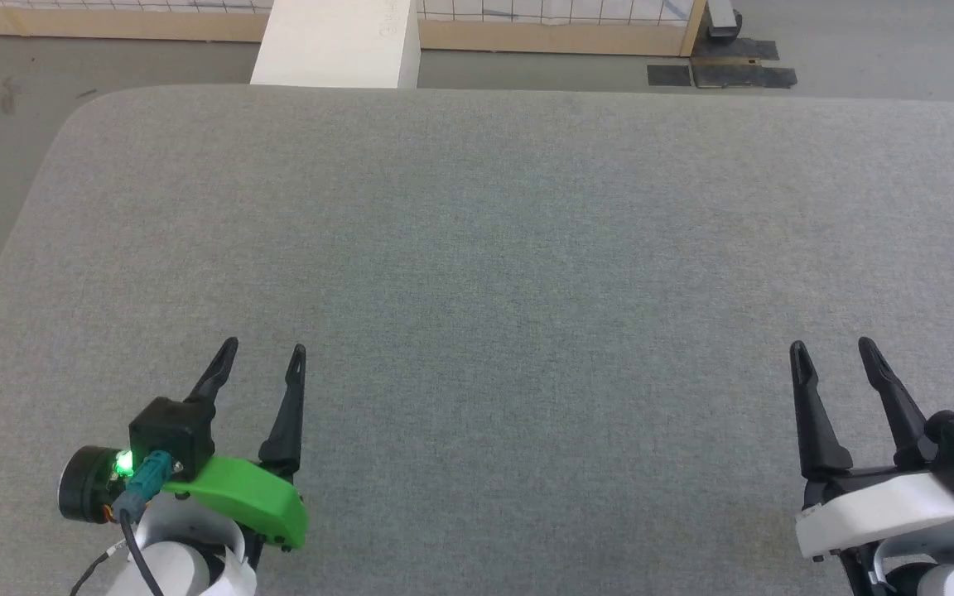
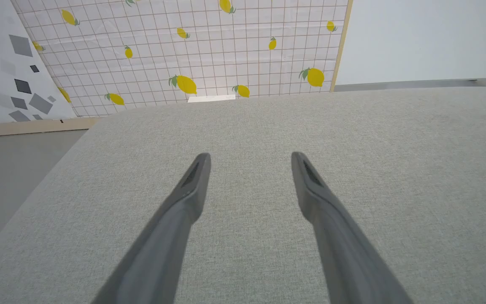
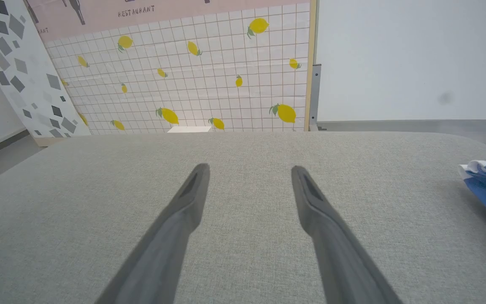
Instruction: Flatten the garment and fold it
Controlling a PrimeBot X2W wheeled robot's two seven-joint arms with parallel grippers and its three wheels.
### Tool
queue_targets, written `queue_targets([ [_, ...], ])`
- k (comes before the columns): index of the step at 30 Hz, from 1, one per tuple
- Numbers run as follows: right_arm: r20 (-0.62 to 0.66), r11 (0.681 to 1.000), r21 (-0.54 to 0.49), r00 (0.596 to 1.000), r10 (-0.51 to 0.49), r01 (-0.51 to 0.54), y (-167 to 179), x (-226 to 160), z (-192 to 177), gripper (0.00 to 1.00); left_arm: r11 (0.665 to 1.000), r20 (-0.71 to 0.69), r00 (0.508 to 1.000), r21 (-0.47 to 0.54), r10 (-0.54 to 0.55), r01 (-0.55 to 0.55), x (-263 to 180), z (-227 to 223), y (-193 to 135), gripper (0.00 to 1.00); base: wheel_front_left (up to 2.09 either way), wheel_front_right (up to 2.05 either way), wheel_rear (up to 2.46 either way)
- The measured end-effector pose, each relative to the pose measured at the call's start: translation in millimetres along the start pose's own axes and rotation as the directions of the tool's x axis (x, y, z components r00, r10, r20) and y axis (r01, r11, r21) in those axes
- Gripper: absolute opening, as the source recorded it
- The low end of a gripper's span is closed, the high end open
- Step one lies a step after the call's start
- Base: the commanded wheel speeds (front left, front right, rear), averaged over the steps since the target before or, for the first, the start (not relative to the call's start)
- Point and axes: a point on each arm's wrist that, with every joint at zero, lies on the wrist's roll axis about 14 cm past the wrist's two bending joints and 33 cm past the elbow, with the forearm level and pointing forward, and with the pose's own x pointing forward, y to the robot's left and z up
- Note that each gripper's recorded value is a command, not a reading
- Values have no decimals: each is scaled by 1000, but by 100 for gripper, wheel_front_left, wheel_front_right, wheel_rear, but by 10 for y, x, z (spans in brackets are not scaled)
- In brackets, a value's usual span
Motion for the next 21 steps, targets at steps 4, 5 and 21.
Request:
queue_targets([
  [4,-1,1000,1,1000,-1,1,-2,1,-3,0,1000,-1,1000,-5,-3,3,1,-1,-8,0,0,0,0],
  [5,-1,1000,1,1000,-1,1,-3,1,-3,0,1000,-1,1000,-5,-3,3,1,-1,-8,0,0,0,0],
  [21,0,1000,-9,1000,5,-5,19,-18,15,0,1000,30,999,3,11,-11,11,92,-1,0,0,0,0],
])
